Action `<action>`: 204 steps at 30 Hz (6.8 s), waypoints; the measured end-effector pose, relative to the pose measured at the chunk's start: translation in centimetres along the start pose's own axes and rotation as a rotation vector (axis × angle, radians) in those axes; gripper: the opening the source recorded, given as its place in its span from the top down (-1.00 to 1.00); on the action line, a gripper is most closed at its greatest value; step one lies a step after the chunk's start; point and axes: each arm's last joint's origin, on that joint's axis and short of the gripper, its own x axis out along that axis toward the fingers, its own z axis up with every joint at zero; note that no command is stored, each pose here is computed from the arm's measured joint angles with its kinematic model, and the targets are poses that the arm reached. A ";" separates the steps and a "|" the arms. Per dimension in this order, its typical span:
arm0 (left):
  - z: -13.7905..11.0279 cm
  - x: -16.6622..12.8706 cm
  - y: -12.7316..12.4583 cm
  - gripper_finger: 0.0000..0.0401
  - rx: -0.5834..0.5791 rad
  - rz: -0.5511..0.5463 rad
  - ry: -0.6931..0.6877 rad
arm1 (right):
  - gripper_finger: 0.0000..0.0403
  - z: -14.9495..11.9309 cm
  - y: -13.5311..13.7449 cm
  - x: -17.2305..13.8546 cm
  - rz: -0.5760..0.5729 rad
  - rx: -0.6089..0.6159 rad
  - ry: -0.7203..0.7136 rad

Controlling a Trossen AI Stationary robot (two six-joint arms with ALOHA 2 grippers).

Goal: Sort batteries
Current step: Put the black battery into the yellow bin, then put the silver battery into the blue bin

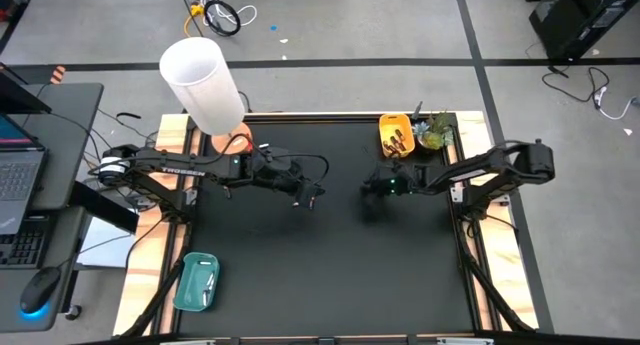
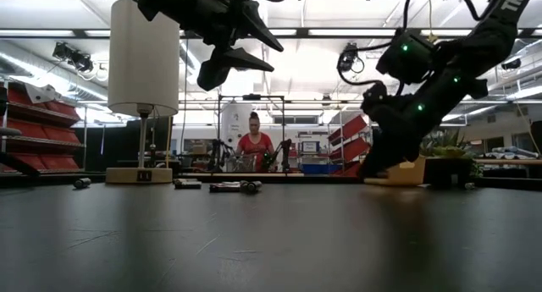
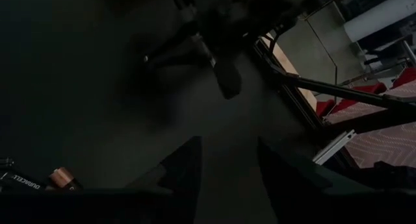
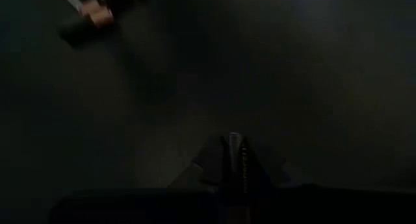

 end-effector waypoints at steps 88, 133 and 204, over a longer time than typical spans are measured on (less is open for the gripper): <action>-1.2 -0.3 1.7 0.27 0.061 0.185 0.127 | 0.28 11.4 -3.5 -14.7 0.207 0.241 -0.203; -9.7 4.0 10.2 0.28 0.503 0.317 0.132 | 0.46 11.0 3.1 -12.8 0.355 0.337 -0.149; -23.7 -17.6 -1.6 0.81 -0.267 0.360 0.666 | 0.46 12.8 0.0 -11.1 0.253 0.191 -0.310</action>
